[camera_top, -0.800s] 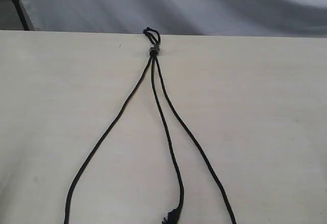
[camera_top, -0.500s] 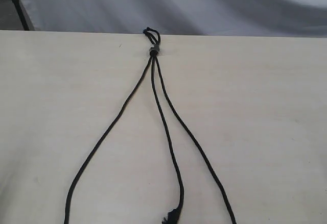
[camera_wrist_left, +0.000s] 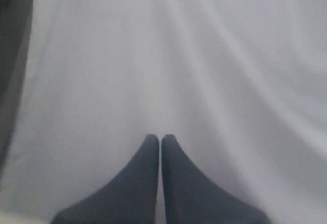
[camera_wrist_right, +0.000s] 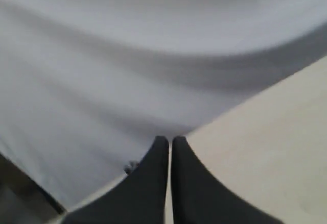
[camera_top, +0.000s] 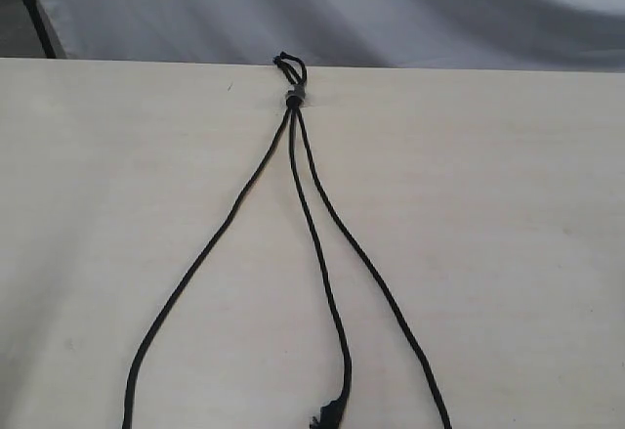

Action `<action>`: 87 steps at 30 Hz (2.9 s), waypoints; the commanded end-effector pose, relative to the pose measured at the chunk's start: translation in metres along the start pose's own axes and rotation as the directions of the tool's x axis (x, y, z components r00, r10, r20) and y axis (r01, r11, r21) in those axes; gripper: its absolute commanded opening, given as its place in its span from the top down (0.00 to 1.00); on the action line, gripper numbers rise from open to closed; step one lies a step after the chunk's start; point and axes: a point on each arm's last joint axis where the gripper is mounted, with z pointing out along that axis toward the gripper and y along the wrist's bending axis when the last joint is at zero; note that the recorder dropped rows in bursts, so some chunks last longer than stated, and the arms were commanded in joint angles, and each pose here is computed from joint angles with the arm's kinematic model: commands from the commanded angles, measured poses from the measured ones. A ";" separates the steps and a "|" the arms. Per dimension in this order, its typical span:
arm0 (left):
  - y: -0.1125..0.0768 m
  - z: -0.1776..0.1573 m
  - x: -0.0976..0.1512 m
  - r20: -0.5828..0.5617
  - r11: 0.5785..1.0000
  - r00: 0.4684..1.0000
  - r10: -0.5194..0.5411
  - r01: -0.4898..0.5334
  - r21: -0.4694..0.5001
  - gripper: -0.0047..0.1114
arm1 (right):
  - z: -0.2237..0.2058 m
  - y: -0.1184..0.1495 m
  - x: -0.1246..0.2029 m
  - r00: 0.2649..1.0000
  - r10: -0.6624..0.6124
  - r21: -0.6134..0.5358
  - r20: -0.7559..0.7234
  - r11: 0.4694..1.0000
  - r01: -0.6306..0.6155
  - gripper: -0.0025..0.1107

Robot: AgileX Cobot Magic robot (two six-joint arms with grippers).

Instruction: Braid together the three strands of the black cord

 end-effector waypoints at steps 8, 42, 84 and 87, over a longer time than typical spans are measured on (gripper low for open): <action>-0.034 0.003 -0.064 0.288 0.970 0.957 -0.038 -0.035 0.242 0.96 | -0.019 0.047 -0.063 0.848 -0.201 -0.182 0.490 0.928 0.325 0.98; -0.077 0.165 0.077 -0.698 0.854 0.492 0.520 -0.315 0.414 0.96 | 0.204 0.031 0.002 0.685 -0.444 -0.231 -0.577 0.894 0.385 0.98; -0.102 0.177 0.103 -0.922 0.904 0.079 0.380 -0.243 0.352 0.96 | 0.205 0.054 0.000 0.640 -0.422 -0.363 -0.642 0.903 0.232 0.98; -0.102 0.177 0.103 -0.922 0.904 0.079 0.380 -0.243 0.352 0.96 | 0.191 0.063 -0.013 0.673 -0.443 -0.381 -0.593 0.890 0.250 0.98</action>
